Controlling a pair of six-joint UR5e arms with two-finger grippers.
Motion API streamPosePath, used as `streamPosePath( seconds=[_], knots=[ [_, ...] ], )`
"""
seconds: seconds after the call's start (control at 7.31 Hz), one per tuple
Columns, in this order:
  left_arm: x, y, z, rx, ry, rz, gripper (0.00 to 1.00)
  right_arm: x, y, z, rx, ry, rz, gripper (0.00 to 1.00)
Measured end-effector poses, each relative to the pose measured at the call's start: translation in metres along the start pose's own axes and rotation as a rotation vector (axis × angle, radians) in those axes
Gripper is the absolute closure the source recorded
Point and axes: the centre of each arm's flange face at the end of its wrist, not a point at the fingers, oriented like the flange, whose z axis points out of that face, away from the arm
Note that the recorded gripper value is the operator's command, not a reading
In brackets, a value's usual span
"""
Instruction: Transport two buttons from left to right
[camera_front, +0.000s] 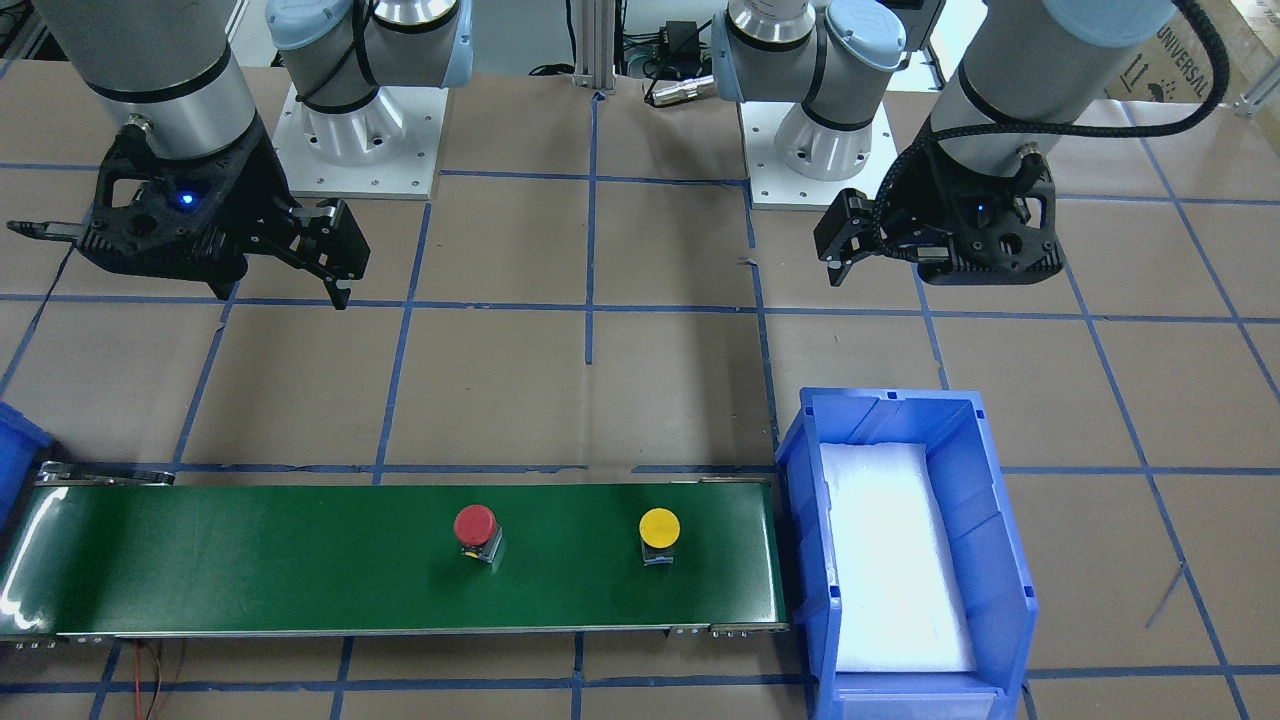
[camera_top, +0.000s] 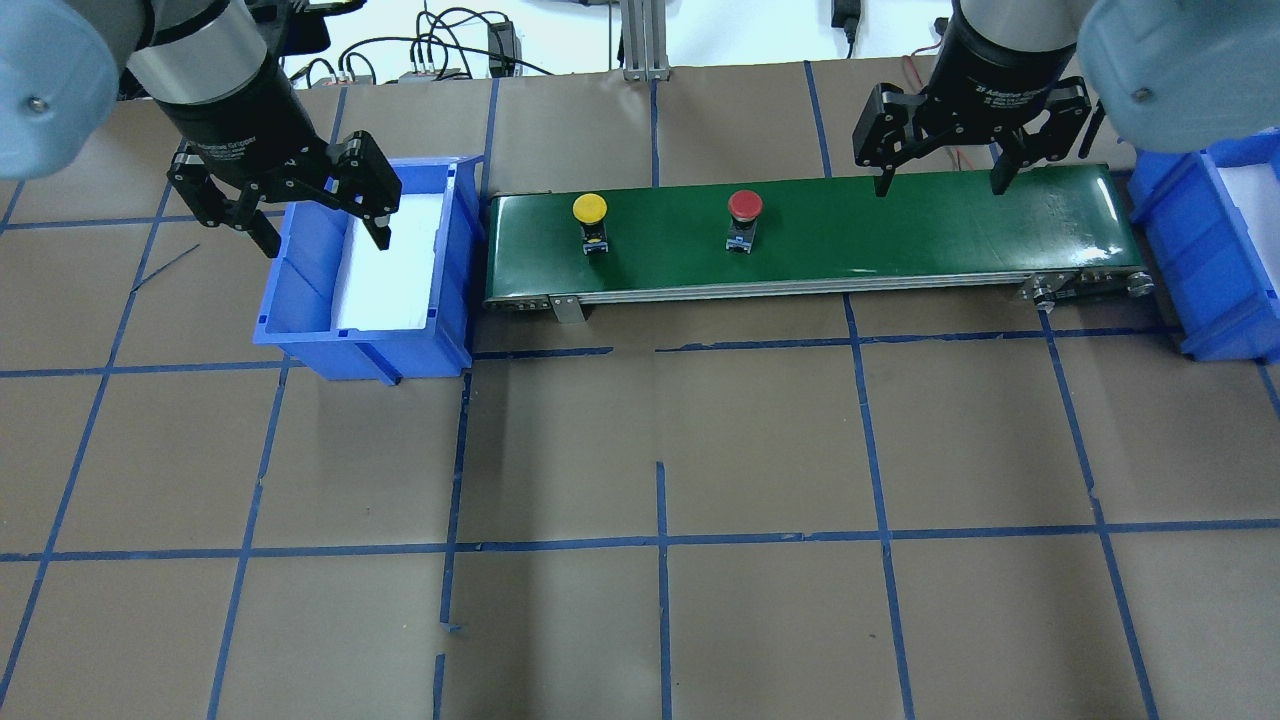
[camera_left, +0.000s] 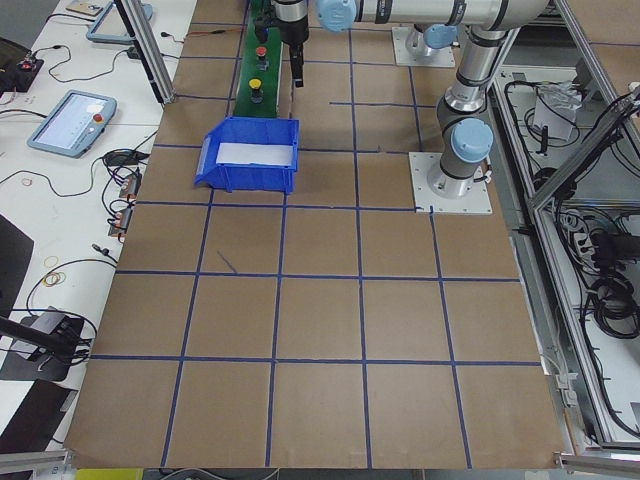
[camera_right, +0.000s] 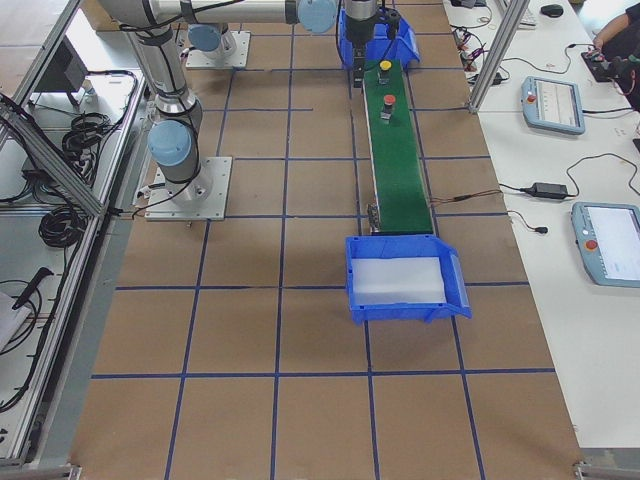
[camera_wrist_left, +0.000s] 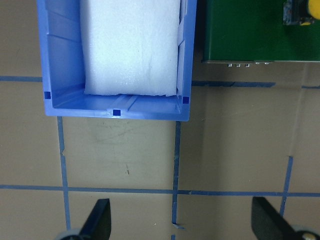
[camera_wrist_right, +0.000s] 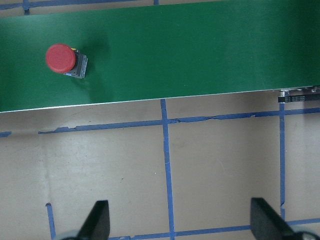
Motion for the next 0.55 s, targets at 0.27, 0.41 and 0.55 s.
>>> streamPosePath(
  seconds=[0.27, 0.41, 0.55],
  knots=[
    [-0.0004, 0.0008, -0.0015, 0.014, -0.004, 0.042, 0.0, 0.0, 0.0, 0.0, 0.0, 0.0, 0.0, 0.0],
    [-0.0022, 0.0021, -0.0028, 0.01, -0.005, 0.056, 0.0, 0.0, 0.0, 0.0, 0.0, 0.0, 0.0, 0.0],
    [-0.0058, 0.0013, -0.0054, 0.013, -0.001, 0.055, 0.0, 0.0001, -0.0002, 0.0002, 0.0, 0.0, -0.001, 0.0]
  ],
)
